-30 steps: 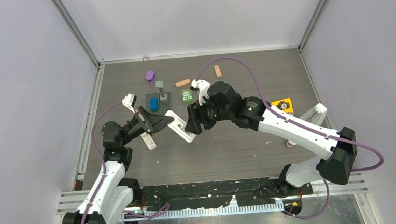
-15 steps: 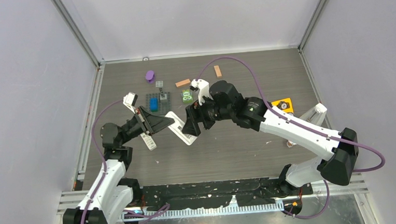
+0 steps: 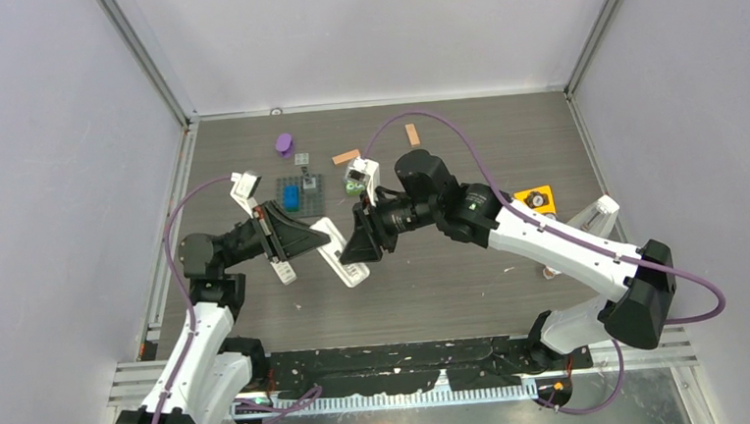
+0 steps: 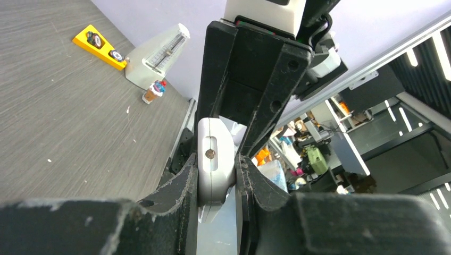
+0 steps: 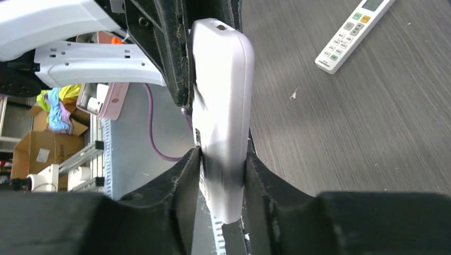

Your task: Load the batteries into the remote control

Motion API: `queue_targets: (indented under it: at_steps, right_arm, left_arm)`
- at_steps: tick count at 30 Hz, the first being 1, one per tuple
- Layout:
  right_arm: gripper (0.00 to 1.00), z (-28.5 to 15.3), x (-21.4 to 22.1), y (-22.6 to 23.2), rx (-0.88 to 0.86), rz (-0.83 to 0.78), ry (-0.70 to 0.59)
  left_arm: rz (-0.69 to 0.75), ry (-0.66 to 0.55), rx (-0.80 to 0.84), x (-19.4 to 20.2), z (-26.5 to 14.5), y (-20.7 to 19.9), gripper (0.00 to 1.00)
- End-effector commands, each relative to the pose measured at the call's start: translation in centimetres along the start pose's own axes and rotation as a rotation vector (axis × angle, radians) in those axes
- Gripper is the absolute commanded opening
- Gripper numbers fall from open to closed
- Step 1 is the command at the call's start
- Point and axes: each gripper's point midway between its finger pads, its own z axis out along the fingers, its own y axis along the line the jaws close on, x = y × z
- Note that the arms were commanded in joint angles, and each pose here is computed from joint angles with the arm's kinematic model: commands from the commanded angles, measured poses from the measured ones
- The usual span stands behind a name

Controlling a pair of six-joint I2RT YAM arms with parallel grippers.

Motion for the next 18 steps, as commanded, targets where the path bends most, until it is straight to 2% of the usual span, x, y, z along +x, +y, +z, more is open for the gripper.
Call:
queue_targets:
  at_steps: [1, 4, 7, 10, 13, 15, 18]
  right_arm:
    - [0.34, 0.4, -1.2, 2.0, -0.110, -0.006, -0.025]
    - [0.24, 0.6, -1.2, 2.0, -0.107, 0.008, -0.023]
    - [0.18, 0.6, -1.4, 2.1, -0.093, 0.023, -0.038]
    - [0.12, 0.8, -1.8, 1.9, -0.064, 0.046, -0.058]
    - [0.09, 1.3, -1.8, 1.1, -0.017, 0.082, -0.064]
    - [0.09, 1.7, -1.3, 0.0, 0.037, 0.108, -0.053]
    - [0.08, 1.9, -0.3, -2.1, 0.142, 0.145, -0.025]
  left_arm:
    - [0.097, 0.007, 0.002, -0.6, 0.1, -1.2, 0.00]
    - [0.098, -0.004, -0.013, -0.7, 0.1, -1.2, 0.04]
    - [0.092, -0.016, -0.023, -0.8, 0.1, -1.1, 0.13]
    - [0.074, -0.031, -0.046, -0.8, 0.0, -0.7, 0.31]
    - [0.053, -0.048, -0.110, -0.8, -0.1, 0.5, 0.57]
    - [0.031, -0.054, -0.186, -0.4, -0.5, 2.0, 0.69]
    - [0.022, -0.063, -0.297, 0.0, -1.2, 3.8, 0.79]
